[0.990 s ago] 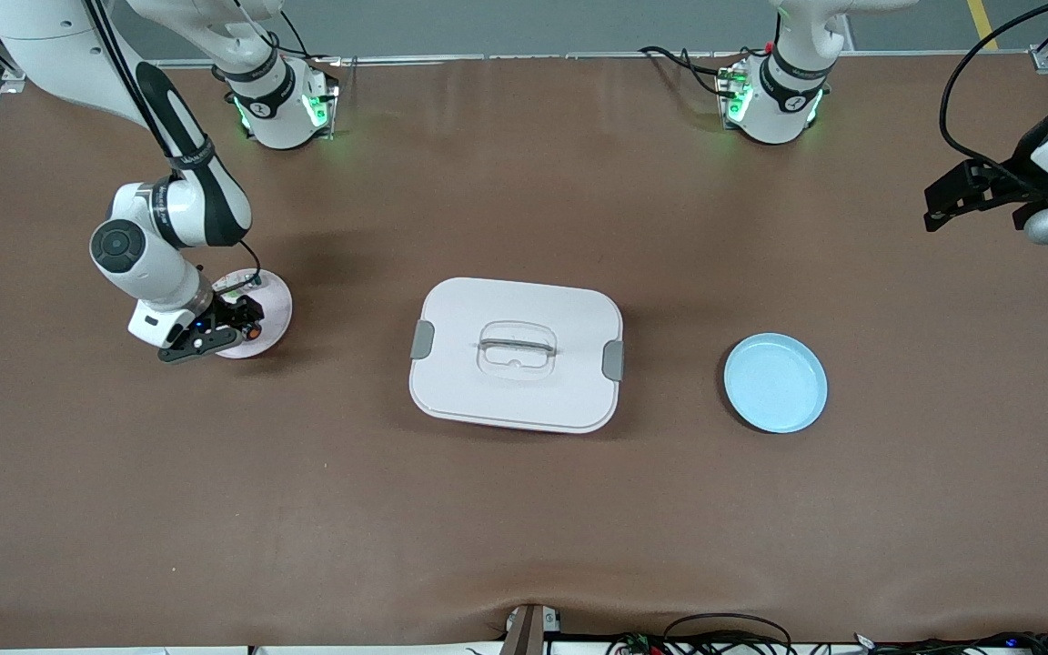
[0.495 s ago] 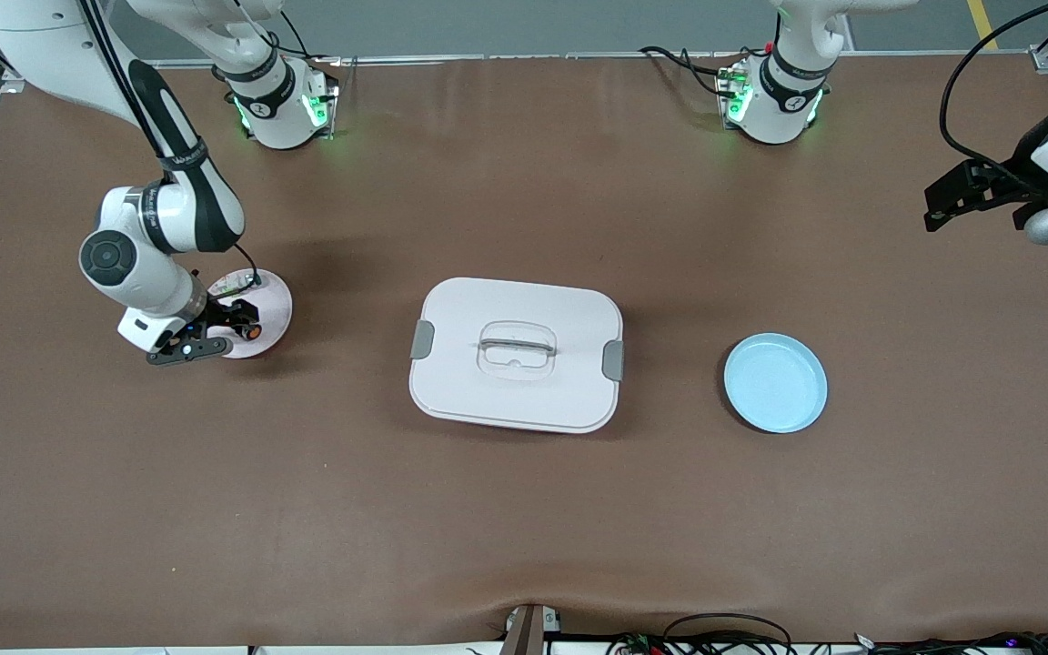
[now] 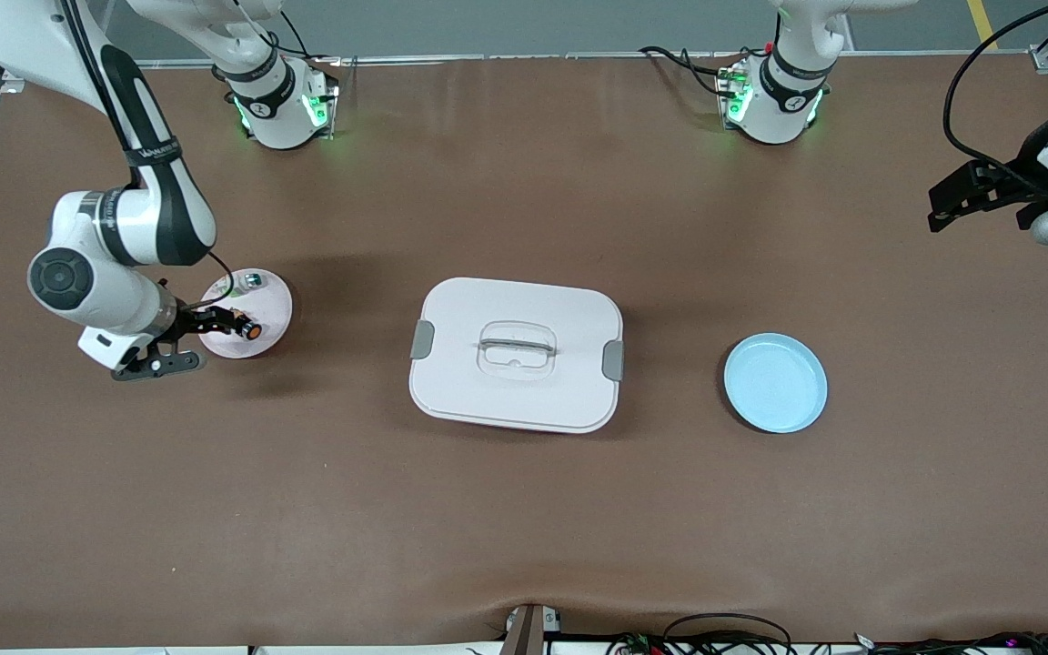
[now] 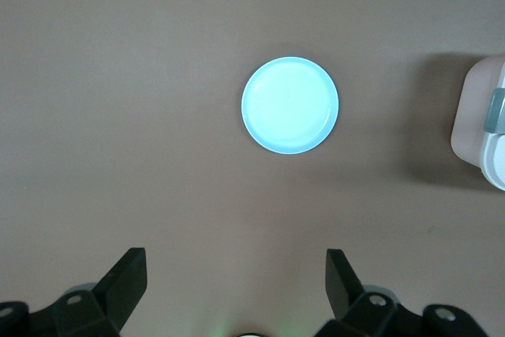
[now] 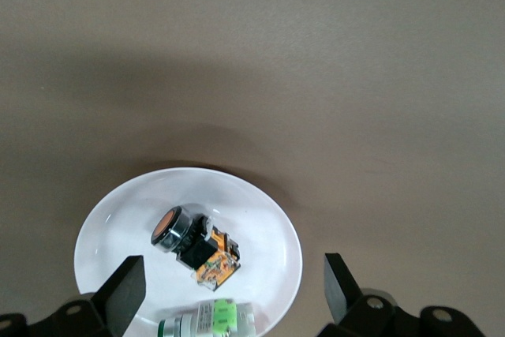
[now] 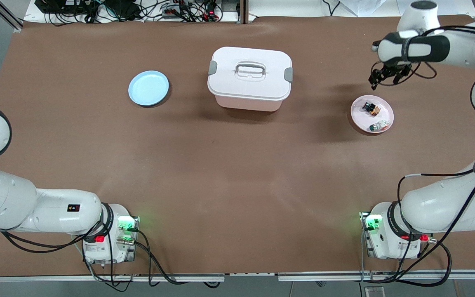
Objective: Transfer orange switch to right arm and place
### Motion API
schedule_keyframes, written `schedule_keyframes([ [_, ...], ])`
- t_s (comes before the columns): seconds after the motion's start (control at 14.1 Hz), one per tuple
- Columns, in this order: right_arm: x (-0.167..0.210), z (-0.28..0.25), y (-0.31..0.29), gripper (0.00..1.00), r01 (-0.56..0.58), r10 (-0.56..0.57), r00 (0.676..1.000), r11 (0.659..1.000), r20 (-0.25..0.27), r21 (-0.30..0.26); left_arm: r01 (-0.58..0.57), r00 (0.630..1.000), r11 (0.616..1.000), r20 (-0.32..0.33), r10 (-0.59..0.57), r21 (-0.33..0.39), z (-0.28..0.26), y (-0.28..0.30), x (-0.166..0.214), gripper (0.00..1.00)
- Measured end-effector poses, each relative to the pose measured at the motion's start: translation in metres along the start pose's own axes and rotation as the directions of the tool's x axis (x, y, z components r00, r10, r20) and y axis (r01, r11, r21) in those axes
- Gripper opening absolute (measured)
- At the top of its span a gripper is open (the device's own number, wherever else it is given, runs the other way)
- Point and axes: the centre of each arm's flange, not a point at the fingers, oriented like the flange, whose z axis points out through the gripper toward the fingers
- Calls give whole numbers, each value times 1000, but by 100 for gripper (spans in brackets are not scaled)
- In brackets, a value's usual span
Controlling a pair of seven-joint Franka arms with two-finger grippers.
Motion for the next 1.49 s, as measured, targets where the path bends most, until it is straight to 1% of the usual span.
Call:
schedule_keyframes([
  [0.21, 10, -29, 8, 100, -25, 25, 1000, 1000, 8, 0, -2, 1000, 1000, 0, 2, -4, 0, 2, 0, 100],
  [0.42, 18, -66, 16, 100, -39, 39, 999, 999, 30, -1, 1, 1000, 1000, 0, -1, -5, 0, 0, 0, 100],
  [0.64, 24, -103, 21, 100, -51, 51, 998, 999, 24, -1, 1, 1000, 1000, 0, -1, -5, 0, 0, 0, 100],
  [0.85, 27, -153, 25, 100, -74, 74, 997, 997, 13, 38, 1, 1000, 1000, 0, -1, -5, 0, 0, 0, 100],
  [0.99, 24, -195, 26, 100, -84, 84, 996, 994, -6, 64, 0, 1000, 1000, 0, 0, -6, 0, 0, 0, 100],
  [1.2, 11, -253, 28, 100, -86, 90, 994, 994, -69, 65, 1, 1000, 1000, -1, -1, -6, 0, 0, 0, 100],
  [1.34, 3, -269, 25, 100, -83, 89, 992, 994, -92, 66, 4, 1000, 1000, 0, -4, -12, 0, -1, 0, 100],
  [1.49, -1, -277, 23, 100, -79, 86, 991, 995, -105, 65, 3, 1000, 1000, 0, -3, -29, 0, 0, 0, 100],
])
